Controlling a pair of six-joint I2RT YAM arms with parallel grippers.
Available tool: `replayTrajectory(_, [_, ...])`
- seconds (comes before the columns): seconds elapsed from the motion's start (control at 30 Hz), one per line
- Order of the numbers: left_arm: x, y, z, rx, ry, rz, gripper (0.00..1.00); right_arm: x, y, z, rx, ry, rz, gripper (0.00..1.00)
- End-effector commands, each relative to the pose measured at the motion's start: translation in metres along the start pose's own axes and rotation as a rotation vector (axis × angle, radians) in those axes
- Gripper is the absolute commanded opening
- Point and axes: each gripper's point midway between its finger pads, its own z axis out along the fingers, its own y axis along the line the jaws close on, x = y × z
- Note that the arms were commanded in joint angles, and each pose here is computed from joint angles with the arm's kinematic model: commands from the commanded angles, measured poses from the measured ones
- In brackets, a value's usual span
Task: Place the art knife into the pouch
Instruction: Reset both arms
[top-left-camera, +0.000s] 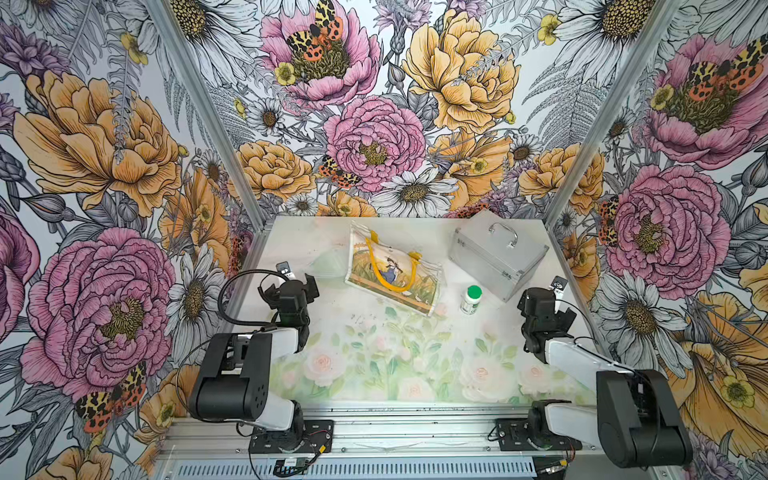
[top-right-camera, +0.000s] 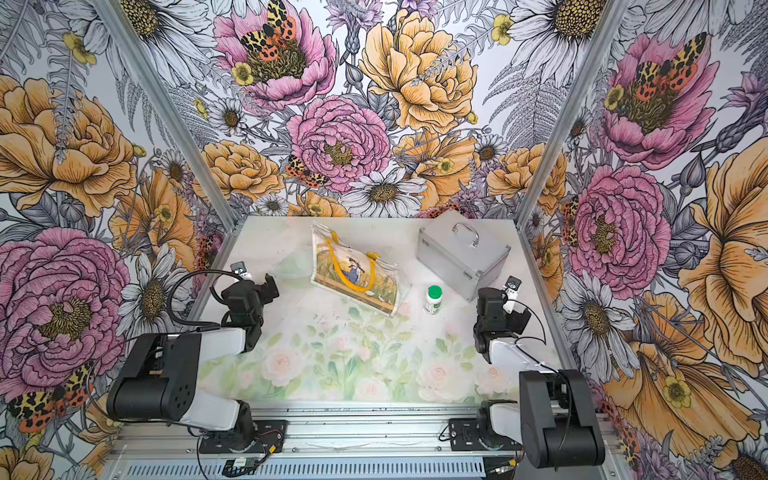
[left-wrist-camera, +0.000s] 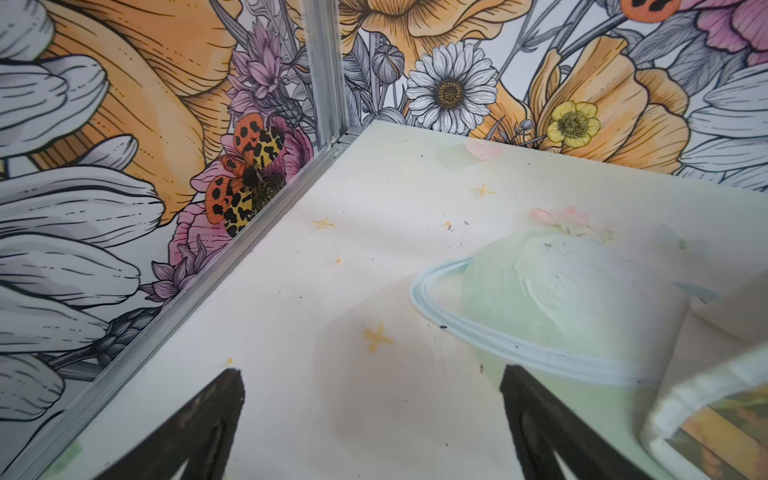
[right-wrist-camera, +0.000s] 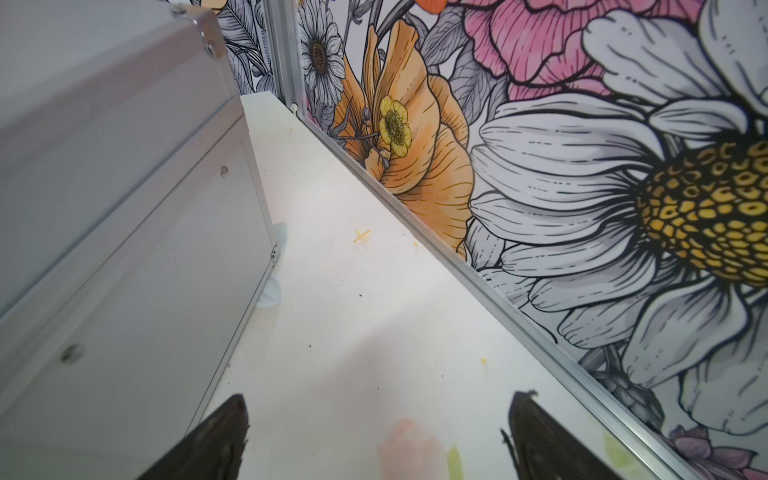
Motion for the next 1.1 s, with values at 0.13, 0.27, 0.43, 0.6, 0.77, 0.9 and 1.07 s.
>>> replayTrajectory(0.13, [-0.013, -0.020, -0.007, 0.129, -0.161, 0.006, 0.99, -0.042, 0.032, 0.009, -0.126, -0.173, 0.060, 0.99])
replayTrajectory(0.27, [-0.012, -0.025, -0.009, 0.141, -0.150, 0.024, 0.99, -0.039, 0.056, 0.014, -0.205, -0.178, -0.014, 0.99])
replayTrajectory(0.43, [-0.011, -0.025, -0.008, 0.141, -0.140, 0.021, 0.99, -0.034, 0.088, 0.010, -0.357, -0.173, -0.103, 0.99])
replayTrajectory(0.6, [-0.011, -0.024, -0.008, 0.141, -0.142, 0.020, 0.99, -0.022, 0.094, 0.004, -0.449, -0.194, -0.108, 1.00])
replayTrajectory(0.77, [-0.011, -0.024, -0.008, 0.140, -0.140, 0.018, 0.99, -0.022, 0.095, 0.009, -0.460, -0.176, -0.098, 0.99])
replayTrajectory(0.9, [-0.011, -0.024, -0.008, 0.140, -0.138, 0.017, 0.99, -0.023, 0.095, 0.008, -0.461, -0.186, -0.099, 1.00])
replayTrajectory(1.07, [-0.012, -0.024, -0.008, 0.140, -0.141, 0.017, 0.99, -0.024, 0.095, 0.007, -0.463, -0.195, -0.099, 1.00])
